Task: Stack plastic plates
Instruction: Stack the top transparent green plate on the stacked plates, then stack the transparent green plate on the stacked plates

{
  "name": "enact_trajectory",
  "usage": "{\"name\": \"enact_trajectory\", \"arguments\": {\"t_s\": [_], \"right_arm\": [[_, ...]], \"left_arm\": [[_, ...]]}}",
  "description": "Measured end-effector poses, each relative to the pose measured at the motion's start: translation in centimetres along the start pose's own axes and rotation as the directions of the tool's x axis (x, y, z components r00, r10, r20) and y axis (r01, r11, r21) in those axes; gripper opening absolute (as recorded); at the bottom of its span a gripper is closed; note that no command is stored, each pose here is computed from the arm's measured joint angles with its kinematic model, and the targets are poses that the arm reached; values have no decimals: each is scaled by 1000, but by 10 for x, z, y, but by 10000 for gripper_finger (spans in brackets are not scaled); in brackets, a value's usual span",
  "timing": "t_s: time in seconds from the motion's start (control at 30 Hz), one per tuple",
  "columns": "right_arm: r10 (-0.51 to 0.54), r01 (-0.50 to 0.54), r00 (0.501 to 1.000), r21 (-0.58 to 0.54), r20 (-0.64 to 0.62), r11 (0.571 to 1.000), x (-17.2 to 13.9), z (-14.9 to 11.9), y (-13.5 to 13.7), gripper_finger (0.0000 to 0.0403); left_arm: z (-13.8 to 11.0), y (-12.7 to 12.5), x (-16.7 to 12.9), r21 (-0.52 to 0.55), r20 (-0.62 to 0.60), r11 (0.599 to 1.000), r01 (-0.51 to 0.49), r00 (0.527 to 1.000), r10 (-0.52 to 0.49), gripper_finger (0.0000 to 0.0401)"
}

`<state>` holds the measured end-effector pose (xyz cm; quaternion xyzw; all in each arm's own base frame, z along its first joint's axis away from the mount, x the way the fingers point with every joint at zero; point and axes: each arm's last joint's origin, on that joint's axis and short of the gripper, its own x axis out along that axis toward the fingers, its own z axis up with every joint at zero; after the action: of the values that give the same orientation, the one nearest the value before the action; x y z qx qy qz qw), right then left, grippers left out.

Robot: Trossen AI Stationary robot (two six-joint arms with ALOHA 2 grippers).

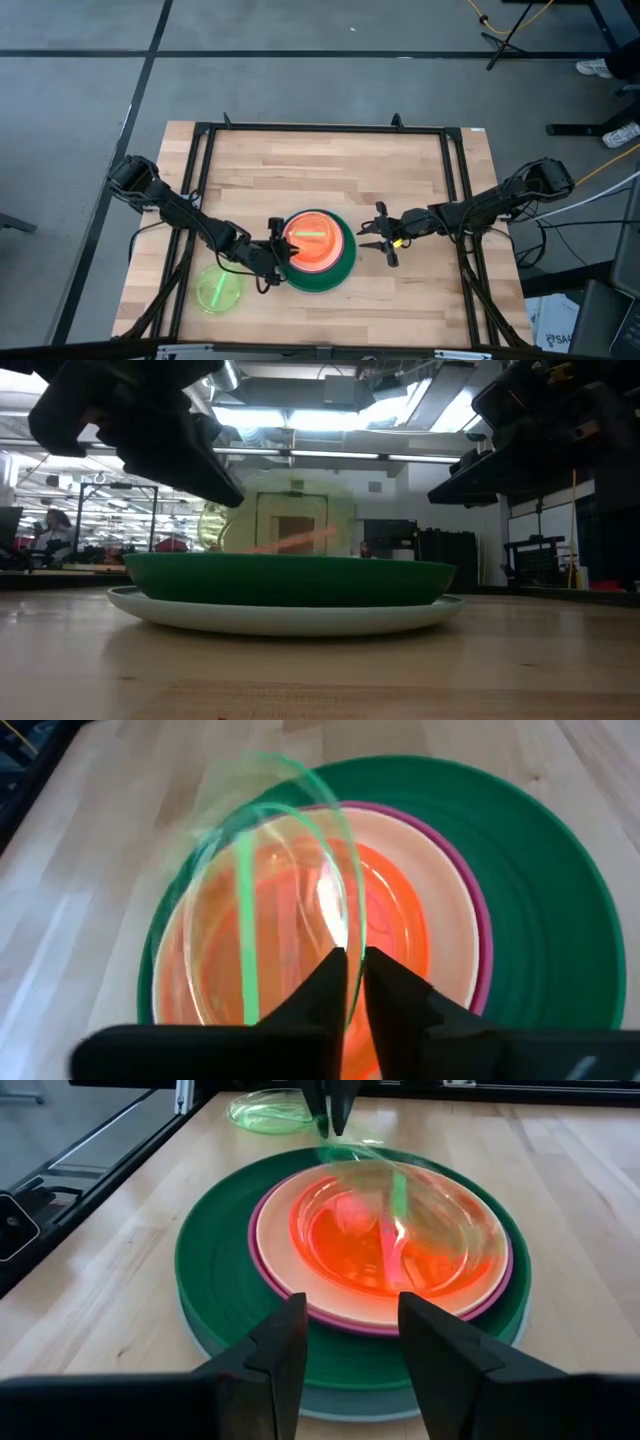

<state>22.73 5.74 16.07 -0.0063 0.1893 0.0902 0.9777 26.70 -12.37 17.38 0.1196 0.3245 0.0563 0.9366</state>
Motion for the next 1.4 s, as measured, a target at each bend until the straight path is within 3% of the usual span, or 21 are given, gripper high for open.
{"name": "enact_trajectory", "arguments": {"t_s": [0.3,0.77,1.03,1.27,1.4], "right_arm": [[-1,1,1000,0,3,1000,0,0,0,151],[-2,2,1000,4,-1,1000,0,0,0,151],[-2,2,1000,5,-2,1000,0,0,0,151],[-2,2,1000,6,-4,1000,0,0,0,151],[-2,2,1000,7,-4,1000,0,0,0,151]], "left_arm": [[7,-4,-4,-10,-54,996,88,995,-89,104],[17,-29,-37,-152,-243,971,185,945,-218,109],[6,-44,-50,-348,-333,915,204,885,-324,109],[1,-56,-60,-484,-392,843,236,803,-450,109],[-5,-60,-66,-541,-436,820,188,771,-465,109]]}}
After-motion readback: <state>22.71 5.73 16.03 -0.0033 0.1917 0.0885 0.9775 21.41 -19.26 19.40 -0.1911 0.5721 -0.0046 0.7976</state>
